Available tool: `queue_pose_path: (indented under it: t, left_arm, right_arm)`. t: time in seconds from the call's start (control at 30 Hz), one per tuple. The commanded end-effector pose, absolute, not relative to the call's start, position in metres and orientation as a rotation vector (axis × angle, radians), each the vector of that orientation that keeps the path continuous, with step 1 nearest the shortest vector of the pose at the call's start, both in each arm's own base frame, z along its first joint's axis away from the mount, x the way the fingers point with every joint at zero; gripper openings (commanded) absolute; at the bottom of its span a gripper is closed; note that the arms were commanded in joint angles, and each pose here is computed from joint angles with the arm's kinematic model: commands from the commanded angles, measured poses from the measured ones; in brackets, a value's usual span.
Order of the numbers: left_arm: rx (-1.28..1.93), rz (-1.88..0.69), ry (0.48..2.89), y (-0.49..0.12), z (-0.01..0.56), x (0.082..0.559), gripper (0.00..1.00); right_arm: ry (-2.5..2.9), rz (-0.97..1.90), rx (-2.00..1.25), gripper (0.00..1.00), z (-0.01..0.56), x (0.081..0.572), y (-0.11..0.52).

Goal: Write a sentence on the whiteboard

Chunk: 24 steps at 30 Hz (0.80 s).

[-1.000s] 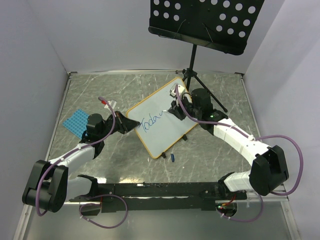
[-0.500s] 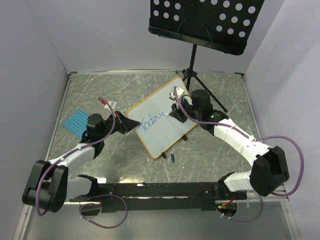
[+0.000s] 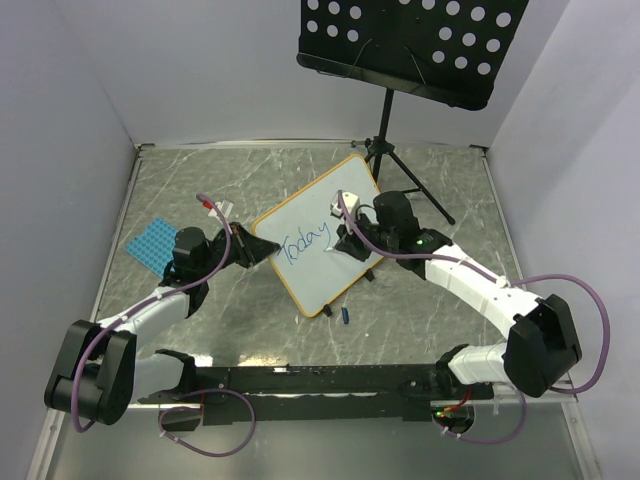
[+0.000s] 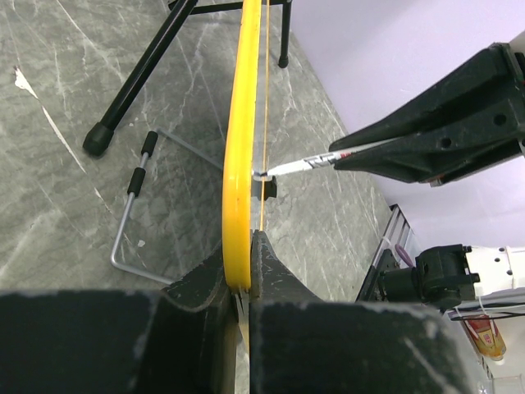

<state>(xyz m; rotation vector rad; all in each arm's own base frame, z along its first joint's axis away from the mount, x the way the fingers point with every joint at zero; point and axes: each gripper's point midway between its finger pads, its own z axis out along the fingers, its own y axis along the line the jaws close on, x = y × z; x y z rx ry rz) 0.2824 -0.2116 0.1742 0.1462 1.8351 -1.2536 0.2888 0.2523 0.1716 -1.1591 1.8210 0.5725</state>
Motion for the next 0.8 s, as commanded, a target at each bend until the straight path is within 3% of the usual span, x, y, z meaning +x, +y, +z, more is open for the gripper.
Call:
queue_pose_path:
  t: [0.0,0.4,0.77]
  left_arm:
    - [0.294,-1.283,1.863,-0.220,0.163,0.261,0.01]
    - [0.298,-1.284,1.860,-0.220,0.164,0.261,0.01]
    - [0.300,-1.284,1.859,-0.221,0.164,0.260,0.01]
  right_arm:
    - [1.764,0.571,-1.153,0.00,0.192,0.289,0.261]
    - [1.606,0.558,-1.007,0.00,0.275,0.308,0.246]
    - [1.581,0.534,-0.886,0.00,0.292,0.325,0.209]
